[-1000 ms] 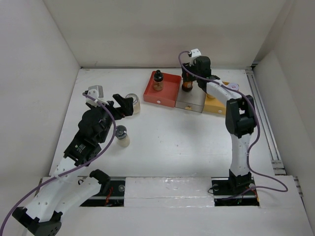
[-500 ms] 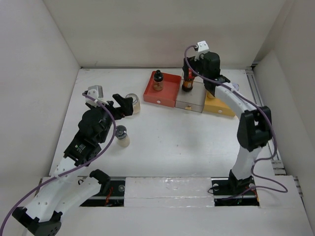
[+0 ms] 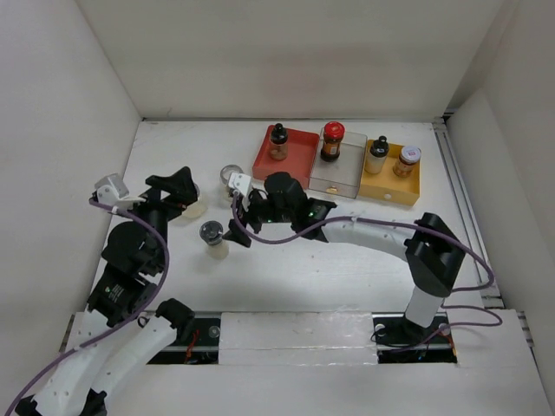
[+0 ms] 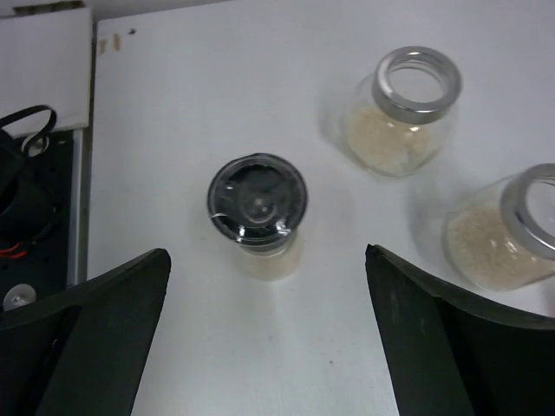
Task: Organize the condiment bottles
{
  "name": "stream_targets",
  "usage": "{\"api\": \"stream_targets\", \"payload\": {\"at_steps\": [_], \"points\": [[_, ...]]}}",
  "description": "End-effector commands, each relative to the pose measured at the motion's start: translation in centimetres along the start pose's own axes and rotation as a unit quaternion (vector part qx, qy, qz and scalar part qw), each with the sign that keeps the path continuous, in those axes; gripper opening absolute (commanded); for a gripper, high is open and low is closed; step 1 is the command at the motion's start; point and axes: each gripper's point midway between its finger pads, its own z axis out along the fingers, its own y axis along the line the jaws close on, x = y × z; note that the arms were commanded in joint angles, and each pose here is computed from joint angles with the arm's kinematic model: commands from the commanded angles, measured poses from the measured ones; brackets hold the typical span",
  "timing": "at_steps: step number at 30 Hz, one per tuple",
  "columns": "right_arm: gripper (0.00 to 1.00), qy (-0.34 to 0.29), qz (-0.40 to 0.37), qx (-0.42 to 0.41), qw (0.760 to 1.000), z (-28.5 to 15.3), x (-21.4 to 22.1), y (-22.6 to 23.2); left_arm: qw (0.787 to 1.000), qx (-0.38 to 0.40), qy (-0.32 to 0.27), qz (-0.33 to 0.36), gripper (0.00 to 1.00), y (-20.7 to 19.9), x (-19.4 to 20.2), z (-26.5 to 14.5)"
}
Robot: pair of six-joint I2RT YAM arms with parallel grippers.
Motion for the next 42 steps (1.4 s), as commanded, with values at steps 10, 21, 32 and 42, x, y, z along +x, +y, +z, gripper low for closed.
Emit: {"api": "stream_targets", "payload": {"at_steps": [10,21,32,42], "points": [[1.0,0.002,-0.021,-0.093,0.995,6.2,1.4,3.2,1.0,0.018,-0.016,-0.006,0.99,-0.3,-0.4,-0.2],[0.98,-0.03,-0.014,-0.065,0.997,9.5,1.7,2.1,1.0,0.028,0.005,0.008,0.99,-0.9,0.8,0.3],[0.53,-0.127,0.025,-0.014,0.991,5.9,-3.7,0.1,0.999,0.034,0.004,0.01,0.99,-1.1,0.7,0.3],[0.49,-0.207,0.026,0.232,0.95,-13.1,-10.2,-14.4,0.998,0.049,0.023,0.016,0.99,-1.7,1.7,0.5]]}}
